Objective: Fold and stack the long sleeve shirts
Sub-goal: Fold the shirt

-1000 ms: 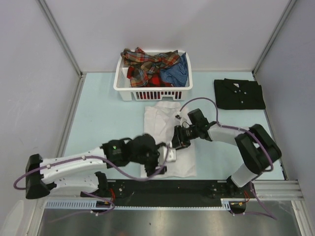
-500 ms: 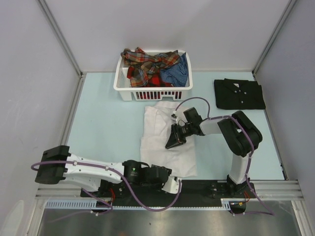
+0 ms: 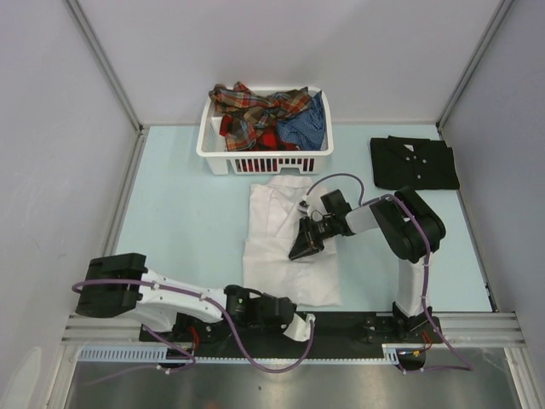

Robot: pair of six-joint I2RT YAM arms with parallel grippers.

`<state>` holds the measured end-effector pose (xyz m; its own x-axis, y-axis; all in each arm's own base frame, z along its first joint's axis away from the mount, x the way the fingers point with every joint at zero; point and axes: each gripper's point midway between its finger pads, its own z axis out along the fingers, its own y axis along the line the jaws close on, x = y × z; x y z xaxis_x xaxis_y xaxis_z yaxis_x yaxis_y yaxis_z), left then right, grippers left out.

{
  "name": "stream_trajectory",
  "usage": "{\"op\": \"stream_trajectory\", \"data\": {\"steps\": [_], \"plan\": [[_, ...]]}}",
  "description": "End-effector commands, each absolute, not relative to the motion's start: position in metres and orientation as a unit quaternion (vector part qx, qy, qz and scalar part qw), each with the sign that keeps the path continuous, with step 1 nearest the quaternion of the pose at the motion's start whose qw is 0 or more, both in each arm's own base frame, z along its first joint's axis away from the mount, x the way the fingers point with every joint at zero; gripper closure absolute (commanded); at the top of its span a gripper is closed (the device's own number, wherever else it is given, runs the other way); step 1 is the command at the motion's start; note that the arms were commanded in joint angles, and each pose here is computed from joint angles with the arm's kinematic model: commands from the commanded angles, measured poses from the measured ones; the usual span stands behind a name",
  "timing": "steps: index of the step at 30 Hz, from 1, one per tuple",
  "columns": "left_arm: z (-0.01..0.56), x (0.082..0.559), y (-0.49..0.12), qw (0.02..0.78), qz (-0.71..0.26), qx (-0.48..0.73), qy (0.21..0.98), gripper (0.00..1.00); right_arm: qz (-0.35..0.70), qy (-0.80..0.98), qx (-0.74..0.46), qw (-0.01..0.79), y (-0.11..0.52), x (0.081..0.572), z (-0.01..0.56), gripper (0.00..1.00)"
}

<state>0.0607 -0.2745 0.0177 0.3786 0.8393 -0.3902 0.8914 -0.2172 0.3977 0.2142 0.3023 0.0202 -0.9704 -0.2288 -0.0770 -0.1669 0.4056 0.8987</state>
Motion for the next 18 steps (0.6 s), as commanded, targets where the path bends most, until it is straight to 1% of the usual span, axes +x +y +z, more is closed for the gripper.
{"op": "stream_trajectory", "data": {"steps": [1, 2, 3, 7, 9, 13, 17, 18], "plan": [[0.022, 0.066, -0.274, 0.299, -0.033, 0.784, 0.544, 0.84, -0.506, -0.851, 0.139, 0.019, 0.303, 0.208, -0.004, 0.81], [0.025, 0.066, -0.275, 0.299, -0.036, 0.781, 0.547, 0.90, -0.505, -0.851, 0.141, 0.019, 0.304, 0.206, -0.005, 0.81], [0.033, 0.064, -0.277, 0.300, -0.045, 0.779, 0.549, 1.00, -0.504, -0.851, 0.144, 0.023, 0.305, 0.202, -0.005, 0.81], [0.056, 0.049, -0.280, 0.294, -0.095, 0.784, 0.539, 1.00, -0.503, -0.847, 0.169, 0.015, 0.309, 0.192, 0.000, 0.81], [0.071, 0.039, -0.279, 0.278, -0.117, 0.788, 0.537, 1.00, -0.497, -0.850, 0.173, 0.024, 0.307, 0.185, 0.000, 0.81], [0.110, 0.006, -0.283, 0.254, -0.211, 0.787, 0.522, 1.00, -0.490, -0.847, 0.203, 0.036, 0.304, 0.169, 0.004, 0.80], [0.139, -0.013, -0.284, 0.236, -0.268, 0.778, 0.516, 1.00, -0.489, -0.839, 0.228, 0.064, 0.294, 0.141, 0.016, 0.77], [0.147, -0.010, -0.283, 0.230, -0.278, 0.770, 0.526, 1.00, -0.492, -0.836, 0.234, 0.064, 0.294, 0.138, 0.019, 0.76]]}}
